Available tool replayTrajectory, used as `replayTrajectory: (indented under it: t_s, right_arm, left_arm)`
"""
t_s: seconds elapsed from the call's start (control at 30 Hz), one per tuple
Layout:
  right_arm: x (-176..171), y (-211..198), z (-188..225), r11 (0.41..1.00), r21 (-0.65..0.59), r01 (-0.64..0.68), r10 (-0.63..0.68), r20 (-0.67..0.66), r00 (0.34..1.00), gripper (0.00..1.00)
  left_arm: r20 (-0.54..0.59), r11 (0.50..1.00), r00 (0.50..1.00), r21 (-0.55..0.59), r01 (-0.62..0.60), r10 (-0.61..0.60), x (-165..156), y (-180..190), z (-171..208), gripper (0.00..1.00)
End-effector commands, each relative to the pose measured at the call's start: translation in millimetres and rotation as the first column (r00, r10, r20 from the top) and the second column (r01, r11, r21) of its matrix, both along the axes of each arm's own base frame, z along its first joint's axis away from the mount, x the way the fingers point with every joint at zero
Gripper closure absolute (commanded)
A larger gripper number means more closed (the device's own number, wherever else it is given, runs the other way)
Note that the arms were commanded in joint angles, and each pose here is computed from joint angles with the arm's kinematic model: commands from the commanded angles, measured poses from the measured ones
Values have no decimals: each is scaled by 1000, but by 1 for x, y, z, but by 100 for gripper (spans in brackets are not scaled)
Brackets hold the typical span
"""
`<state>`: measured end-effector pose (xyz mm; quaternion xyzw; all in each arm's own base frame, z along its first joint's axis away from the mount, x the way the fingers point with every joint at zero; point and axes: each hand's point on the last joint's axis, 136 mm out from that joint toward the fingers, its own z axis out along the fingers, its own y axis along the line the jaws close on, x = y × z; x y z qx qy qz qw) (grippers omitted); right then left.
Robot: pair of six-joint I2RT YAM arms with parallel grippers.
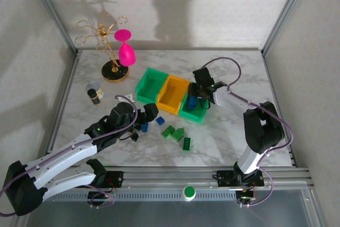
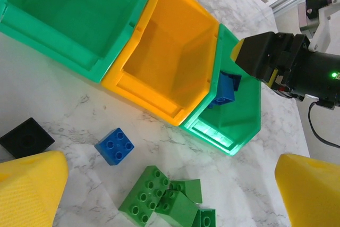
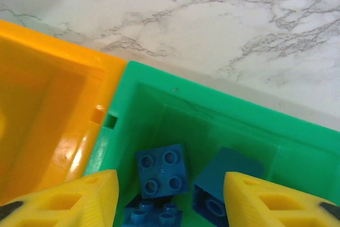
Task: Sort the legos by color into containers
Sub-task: Place the lego in the container, then pick up the lego from the center of the table.
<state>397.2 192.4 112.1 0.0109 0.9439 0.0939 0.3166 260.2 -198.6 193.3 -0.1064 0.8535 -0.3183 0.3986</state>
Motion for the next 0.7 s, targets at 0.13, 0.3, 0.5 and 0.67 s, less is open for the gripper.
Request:
replayTrajectory:
  t_s: [0.13, 0.3, 0.5, 0.67]
  right_arm:
    - [-16, 19, 61, 996, 62, -62, 57, 92, 994, 45]
    - [-51, 52, 62, 987, 80, -138, 130, 93, 987, 44]
    - [-100, 103, 44, 961, 74, -265, 260, 75, 963, 42]
    - [-127, 132, 19, 935, 36, -354, 353, 36, 935, 41]
  left_arm:
    - [46, 1000, 999, 21, -17, 16, 2, 5, 20, 0]
    - [39, 998, 998, 31, -47, 45, -3, 16, 19, 0]
    - [30, 994, 995, 45, -102, 100, -13, 36, 12, 0]
    - [20, 988, 990, 55, -143, 142, -19, 50, 5, 0]
